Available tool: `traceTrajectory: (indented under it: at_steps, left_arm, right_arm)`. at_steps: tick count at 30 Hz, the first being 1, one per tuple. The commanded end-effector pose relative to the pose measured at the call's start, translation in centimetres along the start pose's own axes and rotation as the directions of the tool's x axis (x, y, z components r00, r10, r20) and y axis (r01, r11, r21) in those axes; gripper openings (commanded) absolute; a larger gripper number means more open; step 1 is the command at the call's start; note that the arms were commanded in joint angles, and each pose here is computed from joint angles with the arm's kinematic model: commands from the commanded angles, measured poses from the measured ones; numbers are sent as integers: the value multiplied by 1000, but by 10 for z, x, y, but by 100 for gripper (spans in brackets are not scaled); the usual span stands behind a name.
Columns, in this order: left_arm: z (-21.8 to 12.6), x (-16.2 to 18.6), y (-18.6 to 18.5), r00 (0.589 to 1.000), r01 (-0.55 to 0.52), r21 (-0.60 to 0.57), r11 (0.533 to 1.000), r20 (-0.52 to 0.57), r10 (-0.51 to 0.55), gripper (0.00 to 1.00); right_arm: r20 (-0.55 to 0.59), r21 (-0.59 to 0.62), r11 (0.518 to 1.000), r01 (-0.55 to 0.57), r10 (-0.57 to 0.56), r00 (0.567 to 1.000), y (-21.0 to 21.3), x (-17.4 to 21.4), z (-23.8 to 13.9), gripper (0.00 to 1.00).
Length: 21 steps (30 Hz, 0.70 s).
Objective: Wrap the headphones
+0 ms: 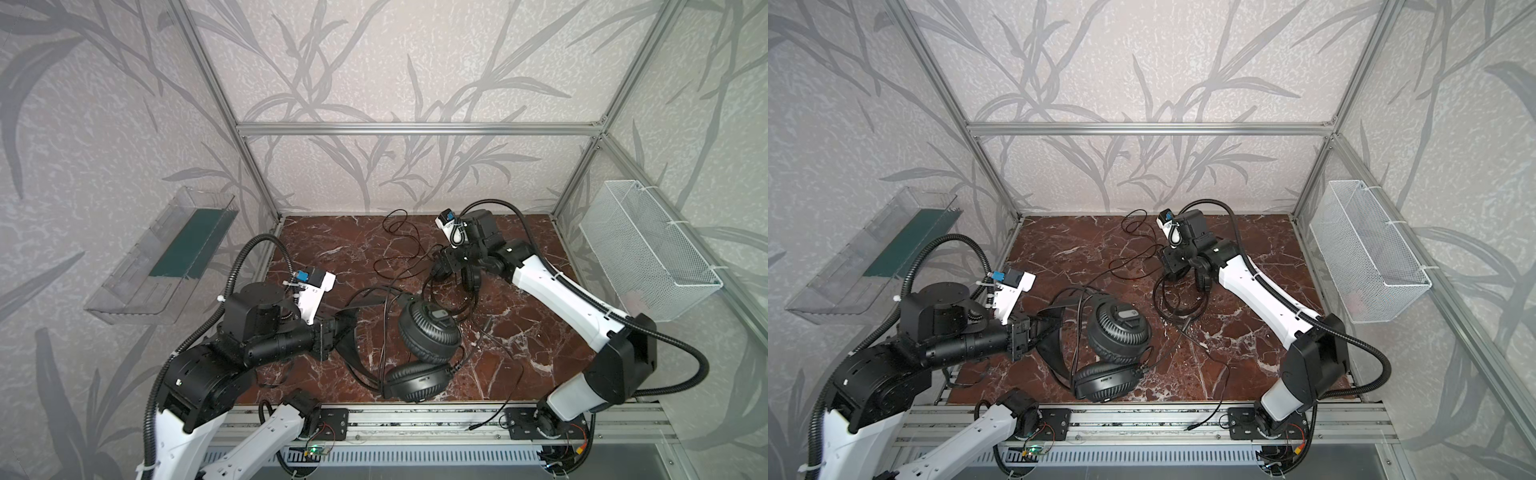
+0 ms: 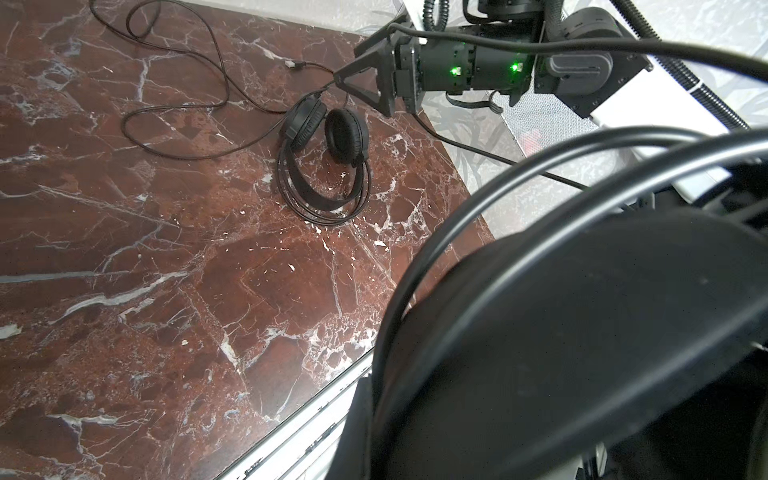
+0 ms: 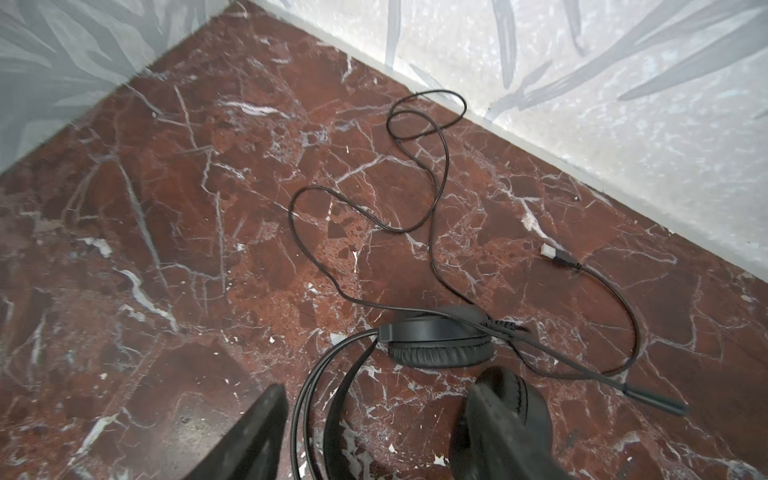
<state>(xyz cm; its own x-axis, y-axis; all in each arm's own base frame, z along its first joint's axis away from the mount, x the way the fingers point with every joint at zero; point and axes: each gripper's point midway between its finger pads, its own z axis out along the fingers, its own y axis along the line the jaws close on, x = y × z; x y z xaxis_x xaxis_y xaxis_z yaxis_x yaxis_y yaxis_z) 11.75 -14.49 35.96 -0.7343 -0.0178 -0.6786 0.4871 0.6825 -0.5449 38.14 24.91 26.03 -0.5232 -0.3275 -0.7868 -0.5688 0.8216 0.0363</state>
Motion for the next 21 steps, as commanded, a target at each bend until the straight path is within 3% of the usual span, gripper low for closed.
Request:
traceTrajectory:
  at_steps: [1, 6, 12, 16, 21]
  left_arm:
    - [-9, -11, -20, 993, -91, 88, 992, 78, 84, 0]
    - [-4, -13, -20, 993, -94, 96, 991, 75, 87, 0]
    - [3, -12, -14, 995, -91, 71, 993, 52, 87, 0]
    - [6, -12, -13, 996, -85, 75, 994, 43, 82, 0]
    - [14, -11, -10, 997, -75, 74, 994, 16, 74, 0]
  right_arm:
    - [116, -64, 996, -58, 65, 991, 8, -24, -36, 71]
    - [72, -59, 989, -132, 137, 988, 8, 1, -52, 73]
    - [43, -143, 957, -254, 262, 964, 23, 35, -72, 94]
    - [-73, -264, 909, -321, 313, 947, 49, 74, -76, 99]
    - [-101, -281, 903, -324, 308, 946, 54, 96, -94, 100]
